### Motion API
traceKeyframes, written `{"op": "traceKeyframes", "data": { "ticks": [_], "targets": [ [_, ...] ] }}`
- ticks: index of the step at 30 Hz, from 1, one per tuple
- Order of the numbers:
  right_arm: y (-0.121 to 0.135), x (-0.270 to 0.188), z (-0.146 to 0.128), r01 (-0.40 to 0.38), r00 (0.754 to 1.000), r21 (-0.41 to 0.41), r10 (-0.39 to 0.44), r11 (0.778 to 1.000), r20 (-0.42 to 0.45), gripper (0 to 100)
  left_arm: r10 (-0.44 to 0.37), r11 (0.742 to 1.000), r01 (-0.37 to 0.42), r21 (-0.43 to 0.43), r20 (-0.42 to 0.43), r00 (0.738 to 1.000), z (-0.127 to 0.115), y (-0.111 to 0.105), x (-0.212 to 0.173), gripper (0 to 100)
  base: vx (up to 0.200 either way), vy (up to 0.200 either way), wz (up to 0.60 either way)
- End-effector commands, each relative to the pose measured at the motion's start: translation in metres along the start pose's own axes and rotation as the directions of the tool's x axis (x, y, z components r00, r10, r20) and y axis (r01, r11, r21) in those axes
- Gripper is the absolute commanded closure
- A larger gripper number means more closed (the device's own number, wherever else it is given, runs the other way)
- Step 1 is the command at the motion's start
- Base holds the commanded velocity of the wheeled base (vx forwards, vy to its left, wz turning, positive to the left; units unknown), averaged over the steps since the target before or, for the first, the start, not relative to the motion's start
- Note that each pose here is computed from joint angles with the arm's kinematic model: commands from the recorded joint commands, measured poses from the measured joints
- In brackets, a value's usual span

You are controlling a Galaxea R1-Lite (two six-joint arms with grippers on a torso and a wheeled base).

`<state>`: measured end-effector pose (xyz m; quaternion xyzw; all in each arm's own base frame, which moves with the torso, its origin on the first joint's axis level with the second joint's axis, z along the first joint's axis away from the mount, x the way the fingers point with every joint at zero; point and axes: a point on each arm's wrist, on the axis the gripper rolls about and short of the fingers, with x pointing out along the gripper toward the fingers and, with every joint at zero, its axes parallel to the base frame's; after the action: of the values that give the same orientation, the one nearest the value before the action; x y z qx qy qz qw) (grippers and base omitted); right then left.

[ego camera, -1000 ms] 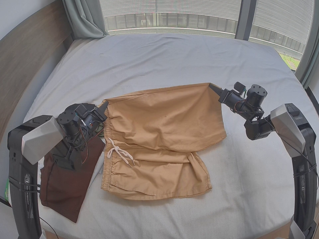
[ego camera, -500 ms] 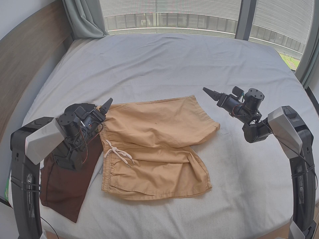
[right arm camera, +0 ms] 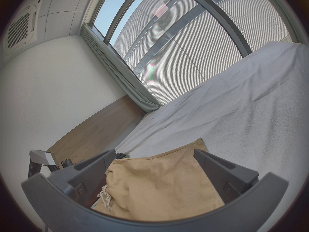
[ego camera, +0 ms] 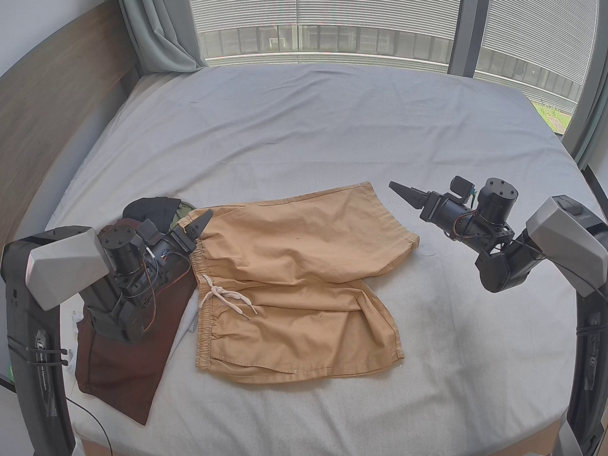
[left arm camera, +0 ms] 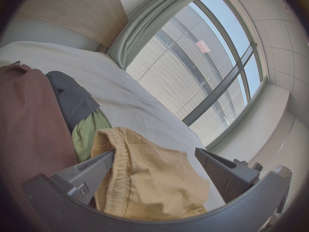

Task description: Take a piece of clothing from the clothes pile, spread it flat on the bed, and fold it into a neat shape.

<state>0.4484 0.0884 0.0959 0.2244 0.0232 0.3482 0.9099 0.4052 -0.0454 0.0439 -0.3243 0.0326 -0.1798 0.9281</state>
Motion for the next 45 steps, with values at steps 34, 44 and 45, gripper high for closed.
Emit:
{"op": "traceKeyframes", "data": {
  "ticks": [34, 44, 45],
  "targets": [
    [0.103, -0.112, -0.016, -0.048, 0.994, 0.041, 0.052, 0.998, -0.100, 0, -0.203, 0.948, 0.257, 0.188, -0.265, 0.943, 0.031, -0.073, -0.135, 0, 0.000, 0.000, 0.00],
    [0.107, -0.123, -0.029, -0.033, 0.987, 0.067, 0.043, 0.997, -0.154, 0, -0.207, 0.941, 0.271, 0.202, -0.291, 0.934, 0.028, -0.070, -0.140, 0, 0.000, 0.000, 0.00],
    [0.107, -0.123, -0.029, -0.032, 0.987, 0.067, 0.042, 0.997, -0.155, 0, -0.204, 0.942, 0.269, 0.201, -0.292, 0.934, 0.028, -0.069, -0.141, 0, 0.000, 0.000, 0.00]
  ]
}}
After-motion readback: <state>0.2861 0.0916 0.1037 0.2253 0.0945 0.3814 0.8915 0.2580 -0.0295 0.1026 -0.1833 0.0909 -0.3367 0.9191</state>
